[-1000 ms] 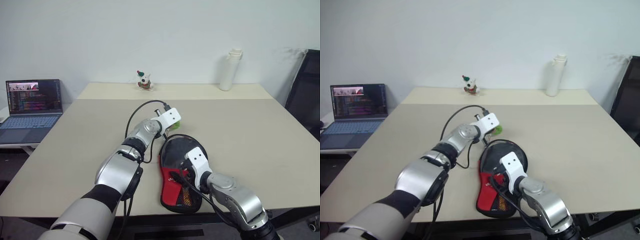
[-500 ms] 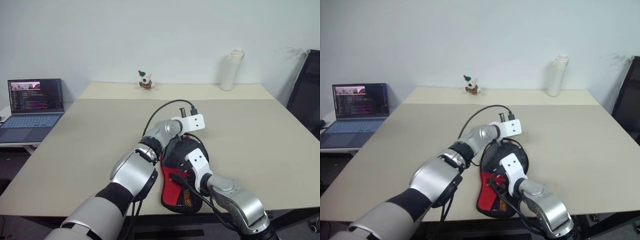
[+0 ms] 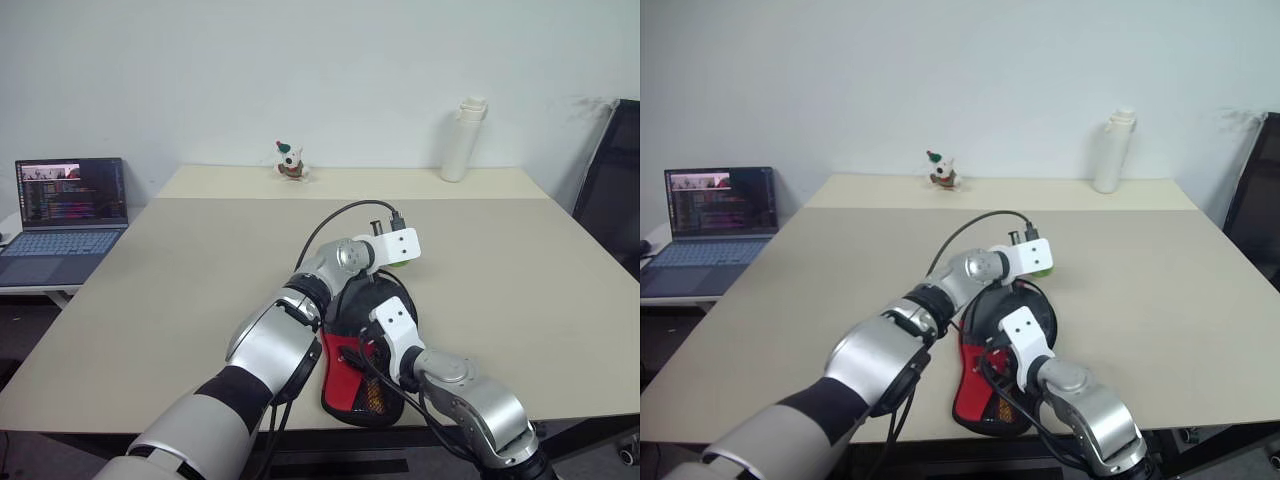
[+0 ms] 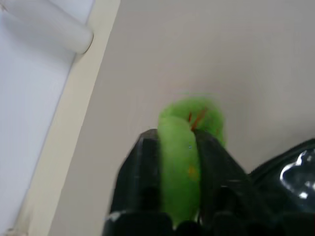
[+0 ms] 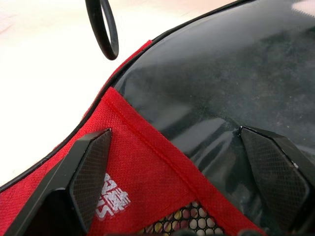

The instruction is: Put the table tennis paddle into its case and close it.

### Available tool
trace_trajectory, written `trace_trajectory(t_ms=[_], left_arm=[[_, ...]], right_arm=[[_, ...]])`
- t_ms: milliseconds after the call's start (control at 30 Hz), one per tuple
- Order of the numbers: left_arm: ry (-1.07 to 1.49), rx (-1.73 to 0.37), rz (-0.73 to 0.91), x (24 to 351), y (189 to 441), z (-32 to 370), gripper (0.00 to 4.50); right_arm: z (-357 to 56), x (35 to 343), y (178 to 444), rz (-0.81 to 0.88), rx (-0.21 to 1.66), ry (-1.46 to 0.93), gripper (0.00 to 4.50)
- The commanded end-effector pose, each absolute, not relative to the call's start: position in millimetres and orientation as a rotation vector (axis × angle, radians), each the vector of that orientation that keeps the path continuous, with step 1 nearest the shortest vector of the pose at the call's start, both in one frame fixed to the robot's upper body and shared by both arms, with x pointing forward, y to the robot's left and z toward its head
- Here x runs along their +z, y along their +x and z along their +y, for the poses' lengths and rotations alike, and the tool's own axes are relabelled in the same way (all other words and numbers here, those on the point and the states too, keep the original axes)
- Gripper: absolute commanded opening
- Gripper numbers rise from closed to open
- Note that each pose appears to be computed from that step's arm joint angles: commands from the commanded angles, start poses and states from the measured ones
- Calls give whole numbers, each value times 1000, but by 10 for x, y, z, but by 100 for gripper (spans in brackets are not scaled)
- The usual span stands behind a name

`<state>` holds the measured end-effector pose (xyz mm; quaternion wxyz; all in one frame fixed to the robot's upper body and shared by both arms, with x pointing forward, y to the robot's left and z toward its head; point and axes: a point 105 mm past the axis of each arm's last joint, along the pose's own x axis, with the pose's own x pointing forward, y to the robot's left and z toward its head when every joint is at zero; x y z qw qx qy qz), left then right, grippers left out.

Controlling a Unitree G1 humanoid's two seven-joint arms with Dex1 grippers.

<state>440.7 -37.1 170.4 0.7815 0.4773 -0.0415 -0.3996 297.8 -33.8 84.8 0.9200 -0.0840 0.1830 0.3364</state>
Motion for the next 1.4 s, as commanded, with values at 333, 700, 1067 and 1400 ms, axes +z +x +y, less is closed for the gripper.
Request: trace_trajectory(t_ms=[333, 700, 1067, 1400], left_arm=[[761, -970, -154, 1963, 4300, -536, 448], [619, -1011, -126, 1863, 4339, -82, 448], [461, -980, -111, 1668, 4320, 489, 448], [376, -914, -111, 1569, 4120, 956, 448]], right_arm=[[-338, 1100, 2963, 396, 773, -139, 450], [-829, 944, 2681, 505, 681, -128, 450], [-831, 2115, 3190, 206, 749, 214, 450], [-1178, 2292, 3651, 157, 652, 109, 450]])
